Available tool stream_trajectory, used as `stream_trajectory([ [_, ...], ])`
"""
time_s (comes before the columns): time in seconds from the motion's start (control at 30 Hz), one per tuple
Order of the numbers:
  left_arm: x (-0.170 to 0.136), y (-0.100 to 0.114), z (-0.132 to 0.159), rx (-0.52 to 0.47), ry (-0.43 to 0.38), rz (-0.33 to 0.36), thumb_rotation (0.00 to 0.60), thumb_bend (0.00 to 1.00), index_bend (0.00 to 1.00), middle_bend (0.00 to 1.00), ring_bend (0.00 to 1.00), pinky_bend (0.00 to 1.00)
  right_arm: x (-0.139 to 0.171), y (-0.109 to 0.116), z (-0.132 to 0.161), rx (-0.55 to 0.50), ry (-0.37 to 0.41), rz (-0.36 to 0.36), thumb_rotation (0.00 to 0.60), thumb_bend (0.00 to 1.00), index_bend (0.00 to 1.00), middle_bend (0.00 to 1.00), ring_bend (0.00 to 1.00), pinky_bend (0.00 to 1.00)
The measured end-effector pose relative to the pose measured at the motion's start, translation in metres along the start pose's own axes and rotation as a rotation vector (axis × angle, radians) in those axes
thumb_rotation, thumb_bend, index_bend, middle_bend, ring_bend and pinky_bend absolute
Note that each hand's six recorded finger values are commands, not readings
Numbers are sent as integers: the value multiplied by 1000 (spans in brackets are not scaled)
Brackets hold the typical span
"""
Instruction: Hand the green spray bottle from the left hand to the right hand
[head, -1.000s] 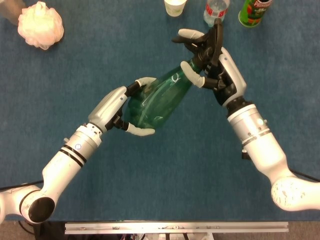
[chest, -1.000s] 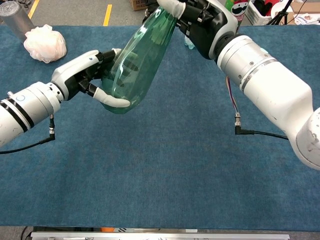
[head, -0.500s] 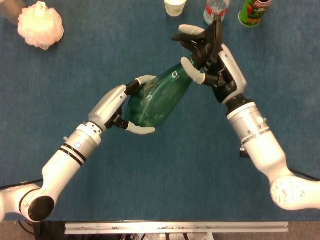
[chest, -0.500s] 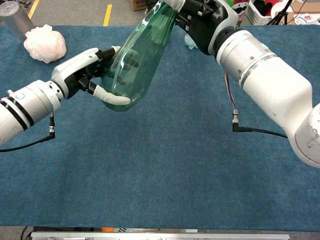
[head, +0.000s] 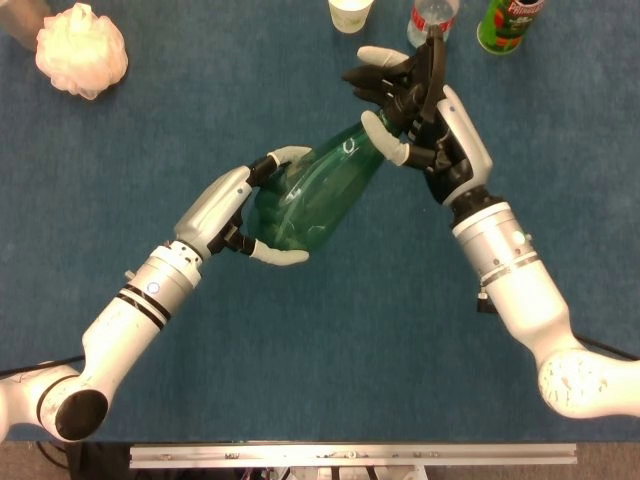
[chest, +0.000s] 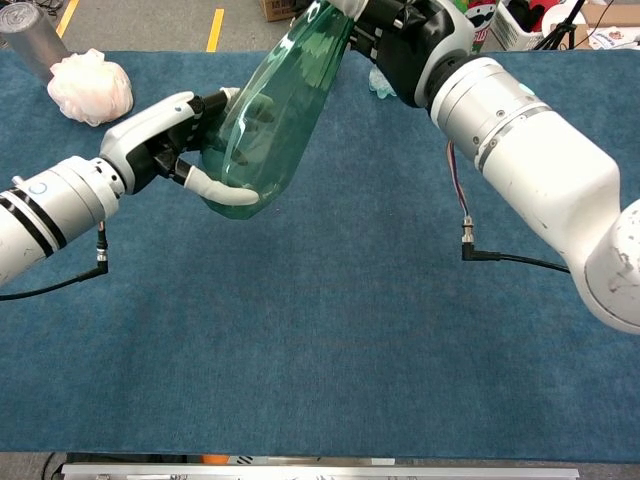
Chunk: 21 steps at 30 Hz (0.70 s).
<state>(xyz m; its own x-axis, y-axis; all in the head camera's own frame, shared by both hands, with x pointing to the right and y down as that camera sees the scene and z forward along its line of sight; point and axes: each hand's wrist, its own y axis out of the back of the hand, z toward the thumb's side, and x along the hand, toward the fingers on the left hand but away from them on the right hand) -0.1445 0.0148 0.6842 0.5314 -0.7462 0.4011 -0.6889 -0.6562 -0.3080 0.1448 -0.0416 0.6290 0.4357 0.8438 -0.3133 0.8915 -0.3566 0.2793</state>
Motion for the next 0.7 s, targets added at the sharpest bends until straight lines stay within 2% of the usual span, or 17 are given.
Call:
stream_trajectory([
  [0.37, 0, 1, 1, -2, -1, 1, 600, 203, 114, 156, 132, 501, -1, 0, 0, 2, -3, -5, 600, 496, 476, 446, 343, 316],
  [0.7, 0, 1, 0, -1, 3, -2, 600, 203, 95, 143, 118, 494, -1, 2, 1, -2, -3, -10, 600, 502, 484, 463, 366, 346],
])
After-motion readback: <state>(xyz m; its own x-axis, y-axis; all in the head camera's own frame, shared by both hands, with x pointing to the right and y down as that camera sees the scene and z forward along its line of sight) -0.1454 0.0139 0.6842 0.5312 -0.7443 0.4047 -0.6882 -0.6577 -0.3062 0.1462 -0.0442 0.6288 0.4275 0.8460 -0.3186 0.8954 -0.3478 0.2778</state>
